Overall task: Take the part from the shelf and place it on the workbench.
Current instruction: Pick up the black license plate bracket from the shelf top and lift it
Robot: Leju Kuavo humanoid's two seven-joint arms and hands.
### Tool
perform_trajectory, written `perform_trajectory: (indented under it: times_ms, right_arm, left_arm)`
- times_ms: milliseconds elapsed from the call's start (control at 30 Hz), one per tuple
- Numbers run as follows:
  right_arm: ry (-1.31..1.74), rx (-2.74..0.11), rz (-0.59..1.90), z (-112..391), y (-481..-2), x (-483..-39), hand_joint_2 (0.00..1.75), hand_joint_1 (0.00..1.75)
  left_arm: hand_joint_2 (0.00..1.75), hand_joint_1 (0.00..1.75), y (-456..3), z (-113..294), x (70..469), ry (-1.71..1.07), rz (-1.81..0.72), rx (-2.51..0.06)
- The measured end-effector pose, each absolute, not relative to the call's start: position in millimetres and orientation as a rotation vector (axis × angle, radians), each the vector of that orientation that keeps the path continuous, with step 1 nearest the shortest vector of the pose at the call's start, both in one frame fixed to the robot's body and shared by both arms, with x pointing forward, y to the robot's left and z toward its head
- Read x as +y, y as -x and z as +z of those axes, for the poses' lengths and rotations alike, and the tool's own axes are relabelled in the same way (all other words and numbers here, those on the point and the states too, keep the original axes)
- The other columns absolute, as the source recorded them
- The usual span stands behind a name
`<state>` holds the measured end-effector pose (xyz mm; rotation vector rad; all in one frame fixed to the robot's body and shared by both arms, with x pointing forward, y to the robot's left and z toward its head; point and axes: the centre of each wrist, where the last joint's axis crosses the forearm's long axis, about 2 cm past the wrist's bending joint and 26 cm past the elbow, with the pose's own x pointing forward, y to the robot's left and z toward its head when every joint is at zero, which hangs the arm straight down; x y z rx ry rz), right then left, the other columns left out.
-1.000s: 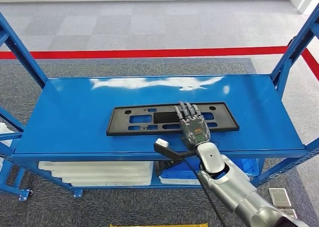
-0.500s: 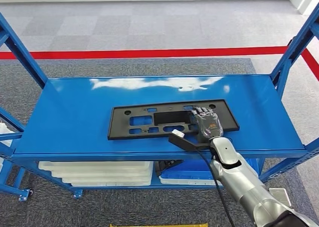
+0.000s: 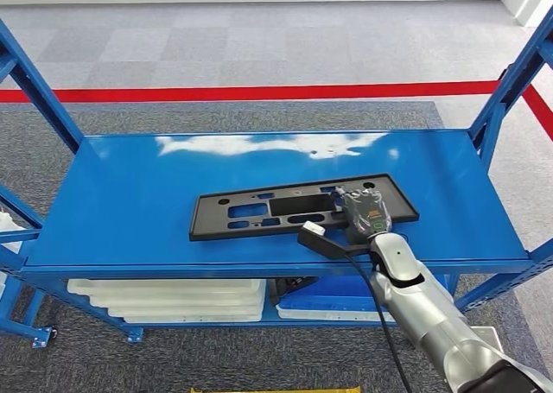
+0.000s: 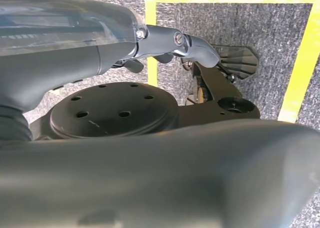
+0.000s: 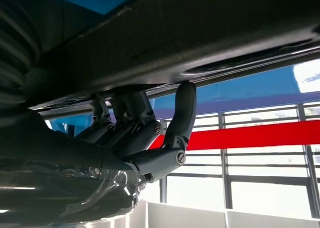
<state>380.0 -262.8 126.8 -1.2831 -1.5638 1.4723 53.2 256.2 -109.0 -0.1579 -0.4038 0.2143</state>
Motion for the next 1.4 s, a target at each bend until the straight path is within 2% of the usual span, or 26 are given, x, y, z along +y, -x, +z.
perform_trajectory:
  times_ms: [267, 500, 633, 933, 1400]
  right_arm:
    - [1.277, -1.659, 1.396, 128.1, -366.3, -267.4, 1.75, 1.75]
    - [1.179, -1.873, 1.236, 150.1, -338.9, -271.2, 1.75, 1.75]
    - [1.079, -2.029, 1.108, 169.6, -319.5, -273.0, 1.75, 1.75]
    - [0.841, -2.277, 0.937, 213.2, -286.4, -277.3, 1.75, 1.75]
    - [0.651, -2.382, 0.834, 221.0, -260.6, -278.6, 1.75, 1.75]
  left_arm:
    - [0.00, 0.00, -53.0, -109.0, 256.4, 0.155, 0.206, -0.425]
    - [0.00, 0.00, -52.3, -109.1, 256.8, 0.138, 0.216, -0.495]
    - [1.75, 0.00, -51.5, -109.3, 257.1, 0.130, 0.223, -0.523]
    - [1.75, 0.00, -49.1, -109.6, 258.1, 0.132, 0.263, -0.551]
    - [1.75, 0.00, -47.5, -110.0, 260.1, 0.107, 0.304, -0.530]
